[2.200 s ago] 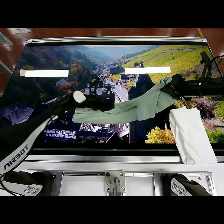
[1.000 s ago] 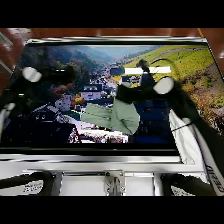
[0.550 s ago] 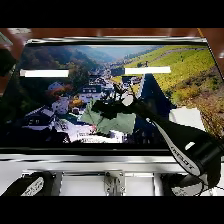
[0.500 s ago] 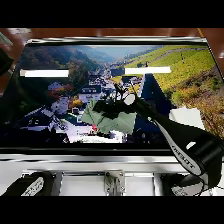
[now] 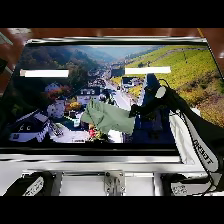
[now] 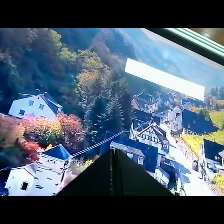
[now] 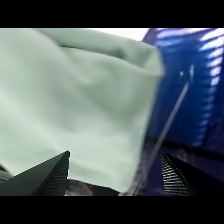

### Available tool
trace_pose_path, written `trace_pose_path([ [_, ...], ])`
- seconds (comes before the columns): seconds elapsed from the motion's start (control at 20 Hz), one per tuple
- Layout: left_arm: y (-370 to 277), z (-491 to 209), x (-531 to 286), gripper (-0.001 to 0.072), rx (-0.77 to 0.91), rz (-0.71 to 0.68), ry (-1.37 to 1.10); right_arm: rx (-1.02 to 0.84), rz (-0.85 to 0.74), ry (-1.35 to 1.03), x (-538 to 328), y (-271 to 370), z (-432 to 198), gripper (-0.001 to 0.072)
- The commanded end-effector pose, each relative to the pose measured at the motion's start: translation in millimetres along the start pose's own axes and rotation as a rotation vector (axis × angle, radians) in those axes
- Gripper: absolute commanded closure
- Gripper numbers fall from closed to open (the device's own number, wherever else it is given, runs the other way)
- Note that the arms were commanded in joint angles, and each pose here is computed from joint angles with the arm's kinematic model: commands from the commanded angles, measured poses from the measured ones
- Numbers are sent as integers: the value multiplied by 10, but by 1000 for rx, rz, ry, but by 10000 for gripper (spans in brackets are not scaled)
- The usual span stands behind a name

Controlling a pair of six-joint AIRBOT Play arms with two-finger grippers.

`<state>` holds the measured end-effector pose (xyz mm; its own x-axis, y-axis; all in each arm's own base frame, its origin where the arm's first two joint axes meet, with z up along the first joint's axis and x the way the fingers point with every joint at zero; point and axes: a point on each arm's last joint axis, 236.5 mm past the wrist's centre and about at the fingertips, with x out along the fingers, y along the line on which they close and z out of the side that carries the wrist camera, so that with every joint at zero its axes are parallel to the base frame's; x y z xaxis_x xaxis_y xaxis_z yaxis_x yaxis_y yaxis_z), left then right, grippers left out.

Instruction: Fold the shirts.

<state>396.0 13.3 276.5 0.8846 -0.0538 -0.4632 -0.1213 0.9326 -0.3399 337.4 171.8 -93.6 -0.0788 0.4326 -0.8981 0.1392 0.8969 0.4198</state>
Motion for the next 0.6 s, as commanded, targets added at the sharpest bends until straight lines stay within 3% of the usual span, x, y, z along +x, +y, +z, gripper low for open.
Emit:
trace_pose_path([
  [0.0, 2, -63, -8, 671, 5, 3, 26, 101, 57, -8, 238, -84, -7, 31],
  [0.2, 2, -42, -5, 671, 5, 2, 18, 148, 245, -14, 442, 350, 77, 48],
  [0.25, -3, -19, -5, 670, 5, 0, 8, 128, 295, -24, 418, 460, 103, 277],
  [0.3, -6, 2, -4, 670, 4, -1, -1, 99, 342, -41, 363, 569, 134, 629],
  [0.35, -10, 18, -5, 670, 4, -3, -8, 71, 396, -70, 248, 669, 196, 658],
  [0.55, -53, 11, -8, 670, -8, -20, -5, -75, 539, -308, -1007, 836, 594, 655],
])
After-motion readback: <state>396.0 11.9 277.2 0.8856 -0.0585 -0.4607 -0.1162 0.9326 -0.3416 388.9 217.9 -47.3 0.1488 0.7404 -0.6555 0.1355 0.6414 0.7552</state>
